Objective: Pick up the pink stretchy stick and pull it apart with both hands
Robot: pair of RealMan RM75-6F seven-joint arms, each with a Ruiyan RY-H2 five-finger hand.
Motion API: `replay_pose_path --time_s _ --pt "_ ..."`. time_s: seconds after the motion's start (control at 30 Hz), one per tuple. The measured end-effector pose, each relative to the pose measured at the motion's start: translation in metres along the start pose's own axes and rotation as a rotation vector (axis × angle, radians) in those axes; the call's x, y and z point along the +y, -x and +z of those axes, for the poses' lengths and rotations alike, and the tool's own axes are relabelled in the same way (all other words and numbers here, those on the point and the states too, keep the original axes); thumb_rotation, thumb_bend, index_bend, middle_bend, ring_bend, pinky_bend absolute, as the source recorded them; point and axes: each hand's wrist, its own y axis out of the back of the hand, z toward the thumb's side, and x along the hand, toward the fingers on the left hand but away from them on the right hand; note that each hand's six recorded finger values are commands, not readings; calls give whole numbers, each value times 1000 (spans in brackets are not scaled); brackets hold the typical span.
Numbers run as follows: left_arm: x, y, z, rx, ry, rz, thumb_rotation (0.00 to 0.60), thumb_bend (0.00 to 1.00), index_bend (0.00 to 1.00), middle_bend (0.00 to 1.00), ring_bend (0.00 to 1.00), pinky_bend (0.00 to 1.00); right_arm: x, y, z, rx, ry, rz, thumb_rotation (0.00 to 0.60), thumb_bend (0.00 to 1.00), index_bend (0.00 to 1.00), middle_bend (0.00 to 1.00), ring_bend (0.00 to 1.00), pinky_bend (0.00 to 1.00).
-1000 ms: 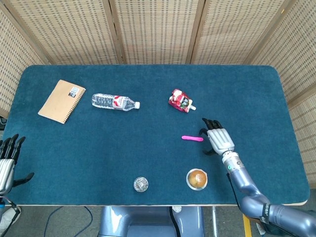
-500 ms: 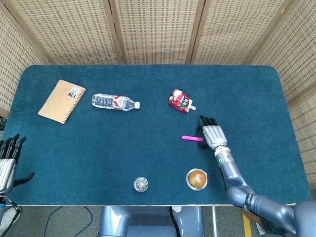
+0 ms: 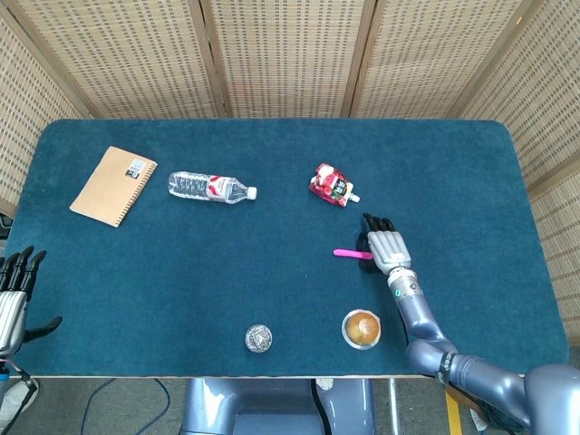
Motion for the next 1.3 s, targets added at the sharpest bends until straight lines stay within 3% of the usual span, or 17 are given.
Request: replay_pose_path --time_s 0.73,1.3 --pt "-2 0 0 3 -4 -5 600 0 0 0 0 0 -5 1 3 -1 29 -5 600 539 583 31 0 0" --pt "-5 -2 1 4 -8 -16 600 0 0 0 0 0 9 -6 12 44 50 -36 600 597 652 62 0 0"
